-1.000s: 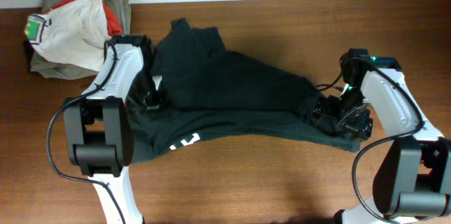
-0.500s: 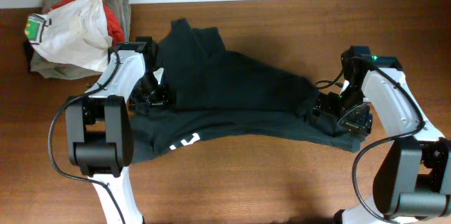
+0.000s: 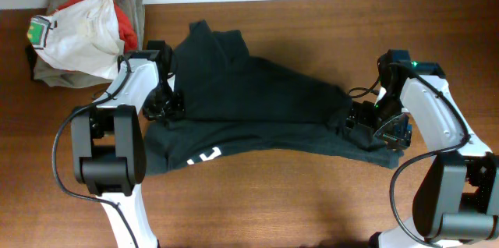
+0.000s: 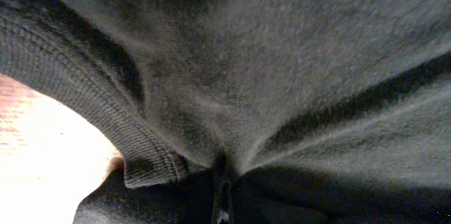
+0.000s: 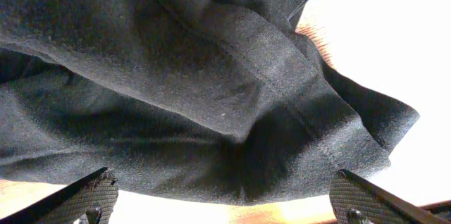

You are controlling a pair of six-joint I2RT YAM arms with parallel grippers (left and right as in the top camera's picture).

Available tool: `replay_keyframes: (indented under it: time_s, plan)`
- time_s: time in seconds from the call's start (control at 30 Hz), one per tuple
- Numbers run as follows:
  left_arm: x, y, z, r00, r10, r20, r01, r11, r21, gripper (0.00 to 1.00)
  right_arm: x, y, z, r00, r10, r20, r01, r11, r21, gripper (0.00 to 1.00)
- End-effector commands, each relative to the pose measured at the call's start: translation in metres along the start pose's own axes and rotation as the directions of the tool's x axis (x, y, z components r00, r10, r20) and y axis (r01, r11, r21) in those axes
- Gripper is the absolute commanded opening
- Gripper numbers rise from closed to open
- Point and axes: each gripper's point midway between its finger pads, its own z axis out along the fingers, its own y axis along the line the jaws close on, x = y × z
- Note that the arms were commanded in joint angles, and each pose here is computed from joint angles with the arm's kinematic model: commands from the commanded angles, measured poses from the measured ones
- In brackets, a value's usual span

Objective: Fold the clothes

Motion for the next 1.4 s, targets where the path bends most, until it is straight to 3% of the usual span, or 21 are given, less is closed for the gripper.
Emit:
replay_keyframes:
  time_s: [0.0, 0.13, 0.2, 0.23, 0.3, 0.37, 0.4, 0.47, 0.53, 0.63, 0.73, 0.9, 0.93, 0.97, 1.0, 1.07, 1.1, 1.13, 1.2, 1.33, 1.37]
  plan:
    - [-0.025, 0.002, -0.057, 0.992, -0.007, 0.123, 0.008, 1.000, -0.002, 0.00, -0.004, 0.001, -0.011, 0.999, -0.009, 0.043, 0.010, 1.000, -0.010, 1.00]
    - [-0.019, 0.004, -0.153, 0.960, -0.013, 0.281, 0.007, 1.000, 0.022, 0.04, -0.004, 0.001, -0.011, 0.999, -0.009, 0.040, 0.009, 1.000, -0.014, 1.00]
    - [-0.008, 0.005, -0.150, 0.971, -0.011, 0.238, 0.008, 1.000, 0.015, 0.05, -0.004, 0.001, -0.011, 0.999, -0.009, 0.040, 0.010, 1.000, -0.014, 0.99]
    - [-0.003, 0.006, -0.142, 0.977, -0.010, 0.213, 0.008, 1.000, 0.011, 0.15, -0.004, 0.001, -0.011, 0.999, -0.009, 0.040, 0.010, 1.000, -0.014, 0.99]
    - [-0.001, 0.007, -0.126, 0.981, -0.009, 0.192, 0.008, 1.000, 0.006, 0.04, -0.003, 0.002, -0.011, 0.999, -0.009, 0.038, 0.010, 1.000, -0.020, 0.99]
    - [-0.003, 0.007, -0.108, 0.981, -0.009, 0.194, 0.009, 1.000, 0.002, 0.06, -0.001, 0.007, -0.011, 1.000, -0.010, 0.028, 0.012, 0.999, -0.049, 0.99]
    - [-0.002, 0.008, -0.093, 0.982, -0.009, 0.188, 0.009, 1.000, 0.000, 0.21, -0.001, 0.008, -0.011, 1.000, -0.011, 0.026, 0.012, 0.999, -0.052, 0.99]
    - [0.007, 0.004, -0.088, 0.988, -0.007, 0.153, 0.003, 1.000, 0.024, 0.25, 0.000, 0.010, -0.011, 1.000, -0.011, 0.022, 0.013, 0.998, -0.063, 0.99]
    - [0.019, -0.042, -0.089, 0.981, 0.143, 0.134, -0.169, 0.962, 0.215, 0.29, -0.001, 0.010, -0.011, 1.000, -0.011, 0.027, 0.013, 0.998, -0.064, 0.99]
    - [0.036, -0.062, -0.070, 0.972, 0.215, 0.098, -0.230, 0.954, 0.191, 0.51, -0.002, 0.011, -0.011, 1.000, -0.012, 0.029, 0.013, 0.998, -0.065, 1.00]
    - [0.058, -0.074, -0.032, 0.970, 0.237, 0.052, -0.243, 0.951, 0.191, 0.57, 0.001, 0.013, -0.010, 1.000, -0.012, 0.013, 0.013, 0.996, -0.084, 0.99]
    - [0.067, -0.068, -0.012, 0.972, 0.235, 0.011, -0.234, 0.956, 0.178, 0.81, 0.026, 0.028, 0.020, 0.996, -0.068, -0.053, 0.062, 0.993, -0.102, 0.99]
    - [0.067, -0.068, -0.007, 0.972, 0.236, 0.003, -0.233, 0.956, 0.178, 0.80, 0.023, 0.036, 0.024, 0.996, -0.089, -0.028, 0.085, 0.990, -0.114, 0.99]
    - [0.068, -0.068, -0.001, 0.972, 0.236, -0.016, -0.229, 0.957, 0.177, 0.69, 0.017, 0.045, 0.028, 0.994, -0.112, 0.005, 0.112, 0.986, -0.123, 0.99]
    - [0.070, -0.067, 0.003, 0.971, 0.235, -0.030, -0.227, 0.958, 0.176, 0.56, 0.009, 0.053, 0.031, 0.991, -0.129, 0.036, 0.133, 0.982, -0.131, 1.00]
    - [0.072, -0.066, 0.003, 0.971, 0.235, -0.041, -0.225, 0.959, 0.175, 0.07, -0.003, 0.062, 0.039, 0.986, -0.153, 0.070, 0.161, 0.976, -0.146, 0.98]
    - [0.075, -0.065, 0.003, 0.971, 0.234, -0.052, -0.222, 0.959, 0.174, 0.00, -0.008, 0.064, 0.045, 0.984, -0.163, 0.074, 0.172, 0.974, -0.147, 0.92]
    - [0.078, -0.064, 0.003, 0.970, 0.234, -0.066, -0.220, 0.960, 0.173, 0.00, -0.010, 0.065, 0.051, 0.982, -0.177, 0.070, 0.186, 0.972, -0.146, 0.76]
    - [0.078, -0.062, 0.003, 0.971, 0.227, -0.069, -0.213, 0.962, 0.173, 0.00, -0.016, 0.066, 0.062, 0.979, -0.191, 0.066, 0.198, 0.970, -0.140, 0.72]
    - [0.080, -0.060, 0.003, 0.972, 0.223, -0.080, -0.207, 0.963, 0.173, 0.00, -0.046, 0.047, 0.069, 0.979, -0.145, 0.143, 0.151, 0.988, -0.025, 0.04]
    - [0.079, -0.060, 0.003, 0.972, 0.223, -0.076, -0.207, 0.963, 0.173, 0.00, -0.072, 0.039, 0.053, 0.970, -0.109, 0.218, 0.113, 0.994, -0.006, 0.04]
